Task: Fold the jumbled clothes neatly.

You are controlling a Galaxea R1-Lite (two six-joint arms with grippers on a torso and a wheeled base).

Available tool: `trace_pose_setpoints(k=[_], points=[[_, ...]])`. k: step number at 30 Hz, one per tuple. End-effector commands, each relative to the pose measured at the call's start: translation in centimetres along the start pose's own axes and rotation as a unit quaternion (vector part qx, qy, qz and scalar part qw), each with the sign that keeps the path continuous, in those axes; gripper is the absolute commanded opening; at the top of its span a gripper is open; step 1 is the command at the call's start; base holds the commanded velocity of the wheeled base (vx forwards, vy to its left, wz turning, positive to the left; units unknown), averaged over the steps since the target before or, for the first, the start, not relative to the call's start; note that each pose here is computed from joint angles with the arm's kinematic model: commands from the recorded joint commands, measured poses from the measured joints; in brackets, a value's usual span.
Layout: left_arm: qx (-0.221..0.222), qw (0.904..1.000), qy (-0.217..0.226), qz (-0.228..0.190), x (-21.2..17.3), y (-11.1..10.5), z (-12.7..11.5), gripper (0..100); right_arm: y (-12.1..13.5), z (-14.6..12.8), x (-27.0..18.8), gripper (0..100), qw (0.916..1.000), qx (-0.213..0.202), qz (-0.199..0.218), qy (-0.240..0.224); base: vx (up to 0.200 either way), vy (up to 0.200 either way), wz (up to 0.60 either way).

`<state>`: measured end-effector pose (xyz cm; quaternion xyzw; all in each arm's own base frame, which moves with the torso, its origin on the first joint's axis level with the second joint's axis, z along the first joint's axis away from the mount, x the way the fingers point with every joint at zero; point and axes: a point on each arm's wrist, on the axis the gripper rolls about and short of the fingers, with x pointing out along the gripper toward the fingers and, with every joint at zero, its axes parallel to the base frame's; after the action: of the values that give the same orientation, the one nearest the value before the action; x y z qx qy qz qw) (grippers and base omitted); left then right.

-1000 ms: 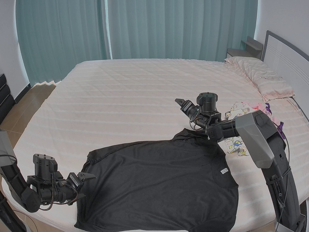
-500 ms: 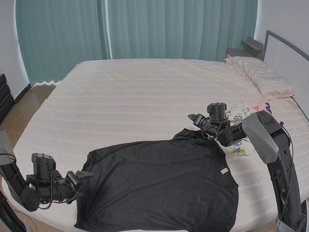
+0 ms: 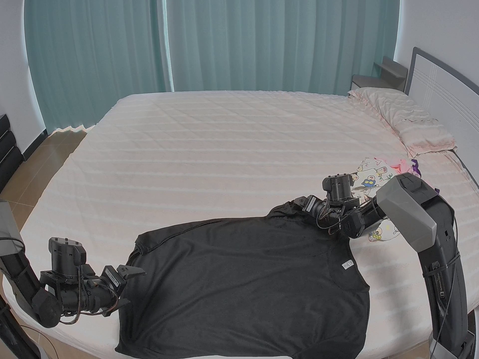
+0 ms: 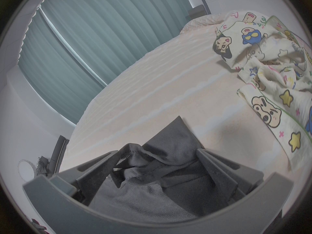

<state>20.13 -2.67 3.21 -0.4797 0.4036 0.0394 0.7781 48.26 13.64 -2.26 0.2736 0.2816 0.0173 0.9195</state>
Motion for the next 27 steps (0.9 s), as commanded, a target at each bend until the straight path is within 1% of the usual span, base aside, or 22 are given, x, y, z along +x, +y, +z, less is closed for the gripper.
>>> trace_pose_setpoints(k=[1, 4, 8, 16, 24, 27], points=[[0.0, 1.0, 0.001, 0.001, 0.0, 0.0, 0.0, 100, -0.3, -0.4, 0.3, 100, 1.0, 0.001, -0.003, 0.004, 0.0, 0.0, 0.0], [-0.001, 1.0, 0.001, 0.002, 0.0, 0.1, 0.0, 100, 0.3, 0.0, 0.4, 100, 0.9999, 0.01, 0.004, -0.002, 0.0, 0.0, 0.0], [-0.001, 1.0, 0.001, 0.002, 0.0, 0.1, 0.0, 100, 0.2, -0.1, 0.3, 100, 0.9999, 0.01, 0.0, 0.0, 0.0, 0.0, 0.0], [-0.001, 1.0, 0.001, 0.002, 0.1, 0.1, 0.0, 100, -0.9, 2.2, -0.6, 100, 0.9994, 0.024, -0.024, -0.007, 0.0, 0.0, 0.0], [-0.001, 1.0, 0.001, 0.002, 0.1, 0.1, 0.0, 100, -0.8, 1.7, -0.3, 100, 0.9992, 0.034, -0.023, -0.002, 0.0, 0.0, 0.0], [-0.001, 1.0, 0.002, 0.002, 0.1, 0.1, 0.0, 100, 0.1, 1.0, 0.0, 100, 0.9993, 0.034, -0.012, 0.005, 0.0, 0.0, 0.0]])
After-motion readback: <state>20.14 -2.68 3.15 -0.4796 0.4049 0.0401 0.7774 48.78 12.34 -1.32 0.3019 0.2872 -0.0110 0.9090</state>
